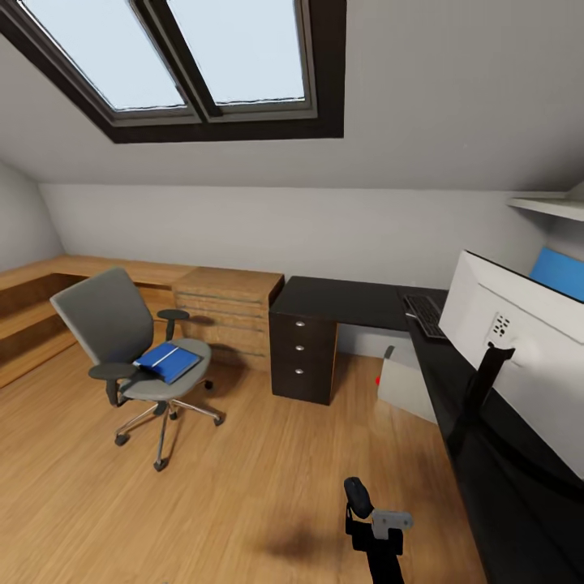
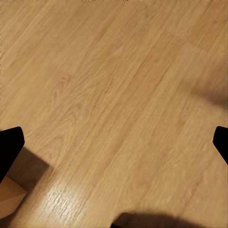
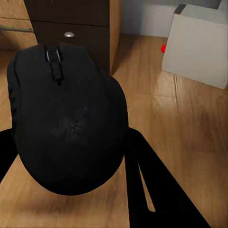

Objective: In the bedroom, organize the workspace by keeping the computer under the desk, ensuring the monitor is on the desk, placing the keyboard on the desk next to the monitor, placing the mouse on the desk next to the keyboard, moving the folder from the swivel chair onto the desk next to the mouse, stacking the notebook on top of the folder with the pen on top of the notebook, and positioning the swivel chair next to the desk.

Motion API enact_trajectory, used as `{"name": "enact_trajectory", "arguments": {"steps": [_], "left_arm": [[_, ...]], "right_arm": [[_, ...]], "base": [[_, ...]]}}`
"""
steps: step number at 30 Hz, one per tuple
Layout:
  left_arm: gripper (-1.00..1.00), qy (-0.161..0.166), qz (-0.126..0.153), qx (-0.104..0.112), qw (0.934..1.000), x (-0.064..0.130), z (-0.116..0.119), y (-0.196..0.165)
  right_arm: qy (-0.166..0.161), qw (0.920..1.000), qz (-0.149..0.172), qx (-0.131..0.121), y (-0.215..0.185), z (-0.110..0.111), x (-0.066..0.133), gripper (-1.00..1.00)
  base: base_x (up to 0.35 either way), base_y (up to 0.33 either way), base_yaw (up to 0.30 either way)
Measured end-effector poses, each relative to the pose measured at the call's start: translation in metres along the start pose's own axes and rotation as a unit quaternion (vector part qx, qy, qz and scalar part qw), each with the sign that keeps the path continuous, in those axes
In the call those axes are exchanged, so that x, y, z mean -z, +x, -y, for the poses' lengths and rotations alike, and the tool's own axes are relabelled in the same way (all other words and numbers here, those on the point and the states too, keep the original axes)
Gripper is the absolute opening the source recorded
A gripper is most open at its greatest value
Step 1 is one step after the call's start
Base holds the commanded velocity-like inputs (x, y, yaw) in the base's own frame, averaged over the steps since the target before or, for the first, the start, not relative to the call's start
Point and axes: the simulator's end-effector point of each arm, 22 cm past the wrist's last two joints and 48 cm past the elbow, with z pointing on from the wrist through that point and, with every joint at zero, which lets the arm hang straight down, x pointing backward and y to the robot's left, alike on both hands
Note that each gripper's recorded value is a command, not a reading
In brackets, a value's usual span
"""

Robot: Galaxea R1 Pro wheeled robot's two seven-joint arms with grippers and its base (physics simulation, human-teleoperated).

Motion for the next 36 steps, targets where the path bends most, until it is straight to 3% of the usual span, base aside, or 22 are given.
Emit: {"name": "enact_trajectory", "arguments": {"steps": [11, 26, 36], "left_arm": [[1.0, 0.0, 0.001, -0.001, 1.0, 0.012, -0.004, -0.007], [1.0, 0.001, 0.003, -0.001, 1.0, 0.028, -0.005, -0.017], [1.0, 0.001, 0.003, -0.001, 1.0, 0.038, -0.006, -0.021]], "right_arm": [[0.0, 1.0, 0.0, 0.001, -0.011, 0.0, 0.008, -1.0], [0.012, 0.9999, 0.001, 0.001, -0.027, 0.005, 0.019, -1.0], [0.013, 0.9999, 0.001, 0.001, -0.035, 0.007, 0.026, -1.0]], "base": [[0.177, 0.0, 0.003], [0.321, 0.0, 0.237], [0.322, 0.0, 0.044]]}}
